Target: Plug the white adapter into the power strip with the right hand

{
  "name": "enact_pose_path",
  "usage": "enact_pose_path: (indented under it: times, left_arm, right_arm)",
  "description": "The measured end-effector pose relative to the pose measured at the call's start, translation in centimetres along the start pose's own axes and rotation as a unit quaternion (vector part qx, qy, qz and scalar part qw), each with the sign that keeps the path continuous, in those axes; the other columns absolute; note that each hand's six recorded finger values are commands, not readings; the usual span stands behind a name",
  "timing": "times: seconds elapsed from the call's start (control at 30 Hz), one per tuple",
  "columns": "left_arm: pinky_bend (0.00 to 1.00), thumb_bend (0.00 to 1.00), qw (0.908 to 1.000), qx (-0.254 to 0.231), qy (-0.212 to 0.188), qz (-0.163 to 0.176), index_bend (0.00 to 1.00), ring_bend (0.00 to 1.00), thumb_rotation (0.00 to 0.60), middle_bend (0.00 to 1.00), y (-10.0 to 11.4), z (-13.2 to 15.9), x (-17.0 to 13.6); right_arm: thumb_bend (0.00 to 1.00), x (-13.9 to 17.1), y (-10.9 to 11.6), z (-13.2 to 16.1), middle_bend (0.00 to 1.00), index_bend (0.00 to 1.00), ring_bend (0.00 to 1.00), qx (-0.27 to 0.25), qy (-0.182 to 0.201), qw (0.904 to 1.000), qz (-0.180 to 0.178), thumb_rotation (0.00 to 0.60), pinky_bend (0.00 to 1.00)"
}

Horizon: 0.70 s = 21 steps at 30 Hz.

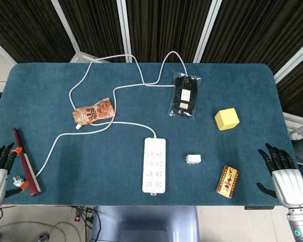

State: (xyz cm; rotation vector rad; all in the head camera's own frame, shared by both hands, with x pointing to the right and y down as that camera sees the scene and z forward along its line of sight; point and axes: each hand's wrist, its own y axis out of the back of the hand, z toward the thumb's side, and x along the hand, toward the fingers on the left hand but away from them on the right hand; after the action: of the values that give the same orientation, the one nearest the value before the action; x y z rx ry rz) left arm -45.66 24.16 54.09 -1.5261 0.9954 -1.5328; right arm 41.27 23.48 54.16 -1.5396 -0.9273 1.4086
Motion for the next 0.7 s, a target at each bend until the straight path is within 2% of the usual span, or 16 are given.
enact_pose_path:
  times: [0.7]
  left_arm:
    - [0.0, 0.1, 1.0, 0.0, 0.006, 0.002, 0.12, 0.0, 0.6, 0.0, 0.15, -0.16, -0.09]
  right_arm:
    - [0.18, 0.13, 0.67, -0.48, 0.0, 0.12, 0.14, -0.017, -0.013, 0.9998, -0.001, 0.6, 0.16]
